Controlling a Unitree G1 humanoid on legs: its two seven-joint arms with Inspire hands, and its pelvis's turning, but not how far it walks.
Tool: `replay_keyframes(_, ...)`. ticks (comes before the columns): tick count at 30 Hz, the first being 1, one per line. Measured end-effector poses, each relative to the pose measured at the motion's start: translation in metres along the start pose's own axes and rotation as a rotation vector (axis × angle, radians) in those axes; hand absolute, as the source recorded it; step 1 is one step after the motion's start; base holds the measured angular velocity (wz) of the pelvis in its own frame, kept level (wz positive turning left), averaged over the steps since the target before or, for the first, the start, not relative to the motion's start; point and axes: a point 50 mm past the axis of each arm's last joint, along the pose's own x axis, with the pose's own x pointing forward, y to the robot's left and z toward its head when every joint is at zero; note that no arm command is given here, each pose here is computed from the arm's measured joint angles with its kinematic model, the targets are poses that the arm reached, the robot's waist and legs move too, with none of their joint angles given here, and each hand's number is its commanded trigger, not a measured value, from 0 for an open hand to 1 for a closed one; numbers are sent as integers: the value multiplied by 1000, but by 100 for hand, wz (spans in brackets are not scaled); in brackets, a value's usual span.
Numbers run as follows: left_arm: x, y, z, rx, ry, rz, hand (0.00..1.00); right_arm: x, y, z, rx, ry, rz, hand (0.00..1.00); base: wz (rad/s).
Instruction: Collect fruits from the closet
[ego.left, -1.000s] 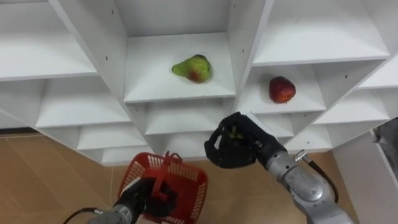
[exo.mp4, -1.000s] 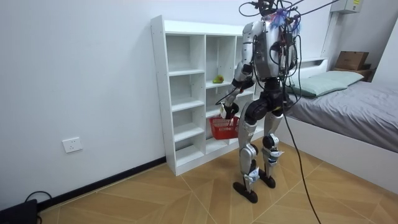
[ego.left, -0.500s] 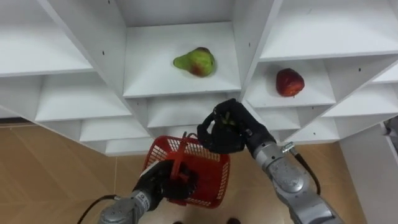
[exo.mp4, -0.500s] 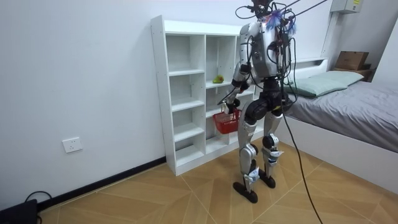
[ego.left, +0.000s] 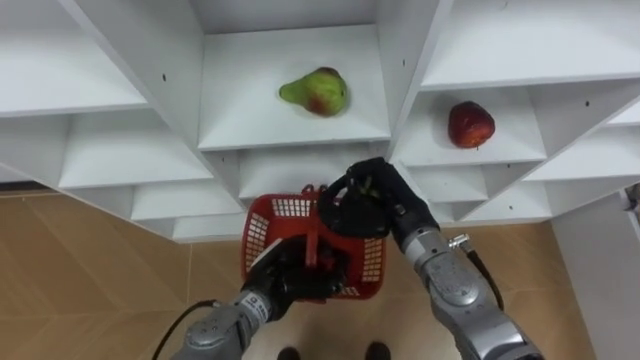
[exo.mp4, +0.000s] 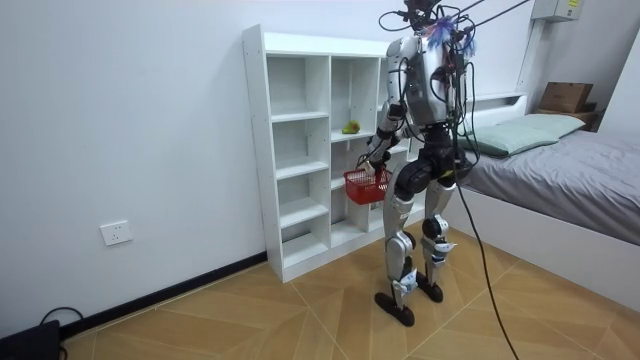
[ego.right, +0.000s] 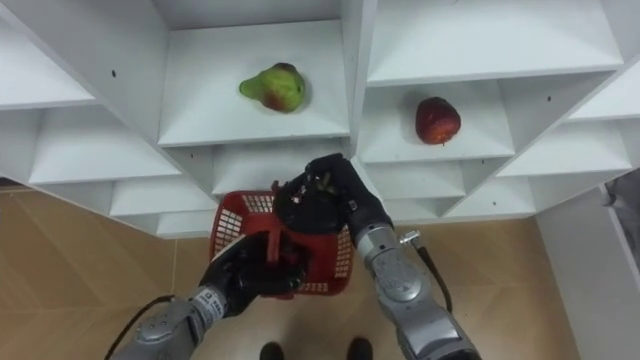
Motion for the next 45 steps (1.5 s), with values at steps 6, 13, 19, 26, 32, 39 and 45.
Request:
replay_keyframes(6,4,-8,11,-83,-69,-26,100,3,4,2,12,-5,6,100,0)
replay_keyframes(13,7,-17,14,-119,-90,-58,100,2,3,-4,55,23,-5,100,0)
replay_keyframes(19,8,-21,14,-137,-94,-64,100,2,2,-3,56,21,-5,100,0)
replay_keyframes(26,10,-24,22,-162,-132,-79,100,9,2,6,46,-14,-10,100,-4)
replay_keyframes(32,11,-27,29,-158,-158,-93,100,11,0,9,43,-35,-46,100,-6)
replay_keyframes(39,11,-28,30,-155,-162,-98,100,11,-2,8,47,-30,-73,0,0)
replay_keyframes(45,12,-28,31,-152,-162,-96,100,11,-2,8,45,-30,-84,0,0)
